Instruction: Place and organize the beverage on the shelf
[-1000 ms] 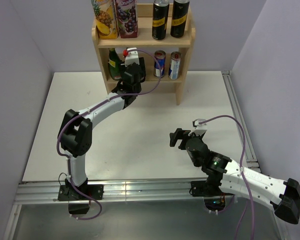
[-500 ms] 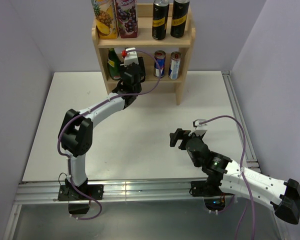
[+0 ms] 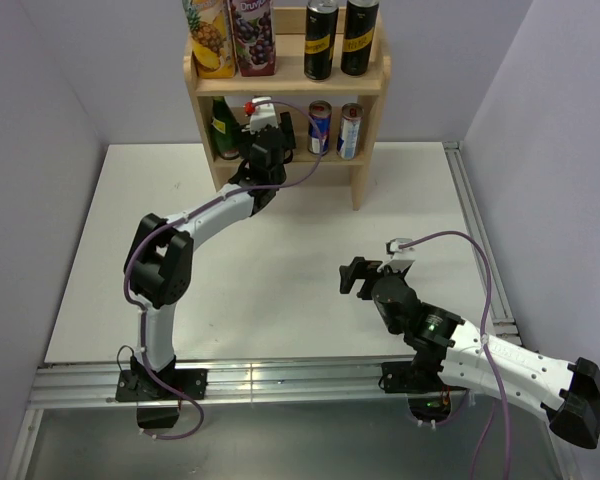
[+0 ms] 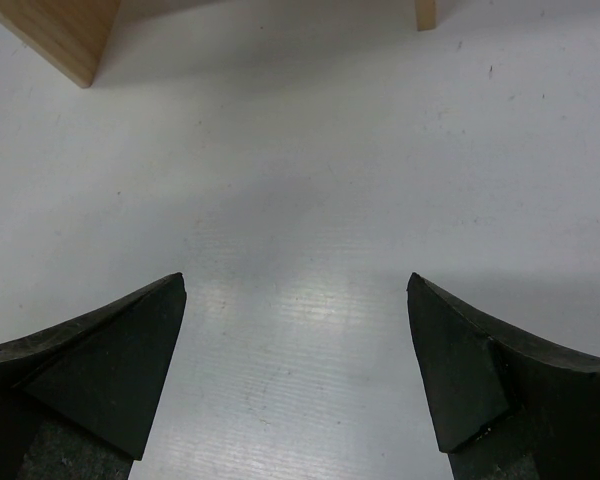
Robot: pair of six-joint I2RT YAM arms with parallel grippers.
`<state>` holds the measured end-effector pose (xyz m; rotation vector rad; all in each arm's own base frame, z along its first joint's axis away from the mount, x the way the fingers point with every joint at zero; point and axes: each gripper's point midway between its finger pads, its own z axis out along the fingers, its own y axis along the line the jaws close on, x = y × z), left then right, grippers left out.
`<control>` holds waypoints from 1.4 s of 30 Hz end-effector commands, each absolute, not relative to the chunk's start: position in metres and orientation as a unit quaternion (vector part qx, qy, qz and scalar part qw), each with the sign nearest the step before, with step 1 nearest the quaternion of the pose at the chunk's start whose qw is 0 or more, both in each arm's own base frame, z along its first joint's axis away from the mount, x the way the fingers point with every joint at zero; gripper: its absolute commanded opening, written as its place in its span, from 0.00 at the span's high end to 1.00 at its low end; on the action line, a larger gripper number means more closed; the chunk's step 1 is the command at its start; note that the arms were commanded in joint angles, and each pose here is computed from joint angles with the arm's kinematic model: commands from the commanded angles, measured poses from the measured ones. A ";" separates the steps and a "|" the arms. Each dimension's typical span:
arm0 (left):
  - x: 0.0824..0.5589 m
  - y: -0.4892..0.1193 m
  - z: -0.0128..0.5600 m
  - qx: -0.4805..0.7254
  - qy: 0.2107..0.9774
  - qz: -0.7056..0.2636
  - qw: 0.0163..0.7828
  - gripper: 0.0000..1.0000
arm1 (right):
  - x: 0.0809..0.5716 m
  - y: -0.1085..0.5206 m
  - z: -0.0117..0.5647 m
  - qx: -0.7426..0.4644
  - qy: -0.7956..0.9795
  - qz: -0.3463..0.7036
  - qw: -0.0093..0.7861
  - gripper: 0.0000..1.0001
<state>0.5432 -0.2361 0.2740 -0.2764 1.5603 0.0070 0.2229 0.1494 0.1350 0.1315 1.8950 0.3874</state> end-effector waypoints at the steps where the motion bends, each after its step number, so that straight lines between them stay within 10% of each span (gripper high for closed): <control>1: 0.561 -0.210 0.304 -0.167 0.672 0.004 0.721 0.07 | 0.225 0.151 0.143 0.063 0.794 0.176 0.579 0.02; 42: 0.506 -0.223 0.291 -0.120 0.689 0.000 0.715 0.05 | 0.224 0.150 0.144 0.065 0.791 0.180 0.581 0.02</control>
